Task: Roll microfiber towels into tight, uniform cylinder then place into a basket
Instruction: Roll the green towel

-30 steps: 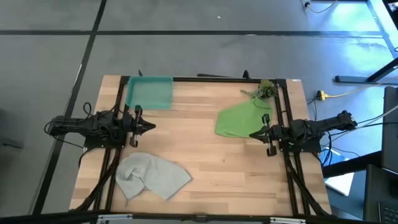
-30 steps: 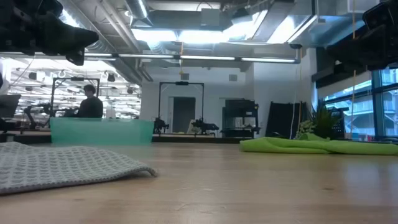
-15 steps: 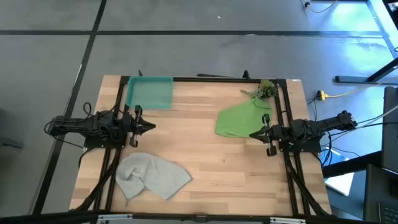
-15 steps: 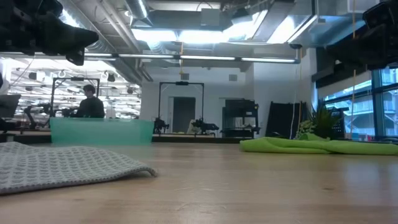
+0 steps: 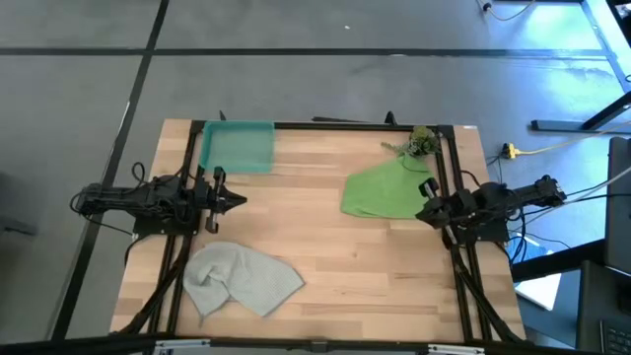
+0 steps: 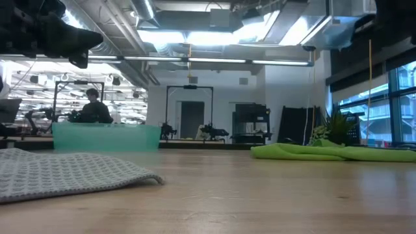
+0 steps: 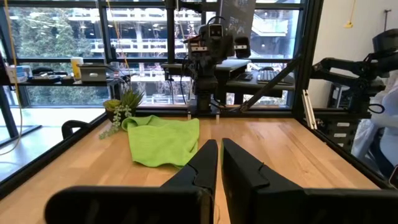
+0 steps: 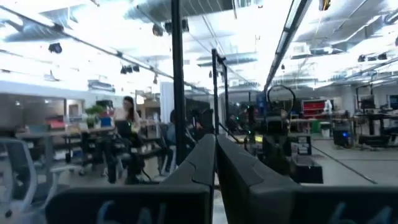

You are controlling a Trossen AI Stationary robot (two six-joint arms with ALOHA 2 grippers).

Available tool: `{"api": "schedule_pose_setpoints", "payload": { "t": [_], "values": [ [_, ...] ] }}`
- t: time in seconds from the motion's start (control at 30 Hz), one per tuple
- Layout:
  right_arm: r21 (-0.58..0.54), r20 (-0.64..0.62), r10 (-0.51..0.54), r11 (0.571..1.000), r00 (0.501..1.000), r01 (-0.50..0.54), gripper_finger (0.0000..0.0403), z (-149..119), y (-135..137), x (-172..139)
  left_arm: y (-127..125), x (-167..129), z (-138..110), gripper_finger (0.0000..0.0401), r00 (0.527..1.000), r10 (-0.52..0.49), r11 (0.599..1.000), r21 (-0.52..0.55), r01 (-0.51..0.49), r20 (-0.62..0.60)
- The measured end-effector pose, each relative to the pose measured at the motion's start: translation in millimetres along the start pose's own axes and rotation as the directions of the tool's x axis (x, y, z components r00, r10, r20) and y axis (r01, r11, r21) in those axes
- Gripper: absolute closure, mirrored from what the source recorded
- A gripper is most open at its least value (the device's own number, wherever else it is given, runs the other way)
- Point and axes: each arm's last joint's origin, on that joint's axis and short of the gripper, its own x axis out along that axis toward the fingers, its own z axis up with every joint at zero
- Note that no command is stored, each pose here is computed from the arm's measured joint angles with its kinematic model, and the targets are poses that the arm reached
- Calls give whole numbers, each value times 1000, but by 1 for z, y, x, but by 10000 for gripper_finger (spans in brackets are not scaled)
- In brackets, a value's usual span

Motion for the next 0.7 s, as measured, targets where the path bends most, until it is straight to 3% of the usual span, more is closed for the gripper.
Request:
{"api": "schedule_pose_setpoints", "payload": {
  "t": [0.2,0.37,0.5,0.7],
  "values": [
    [2,9,-76,997,997,76,388,1,-2,0,0,0,0,383,1000,0,1000,0,0,0],
    [-107,10,-103,989,995,104,398,0,-3,0,0,0,0,383,1000,0,1000,0,0,0],
    [-129,4,-147,981,989,146,399,1,-4,0,0,0,0,383,1000,0,1000,0,0,0],
    [-205,-138,-251,954,958,220,401,20,-6,5,0,0,0,383,1000,0,1000,0,0,0]
  ]
}}
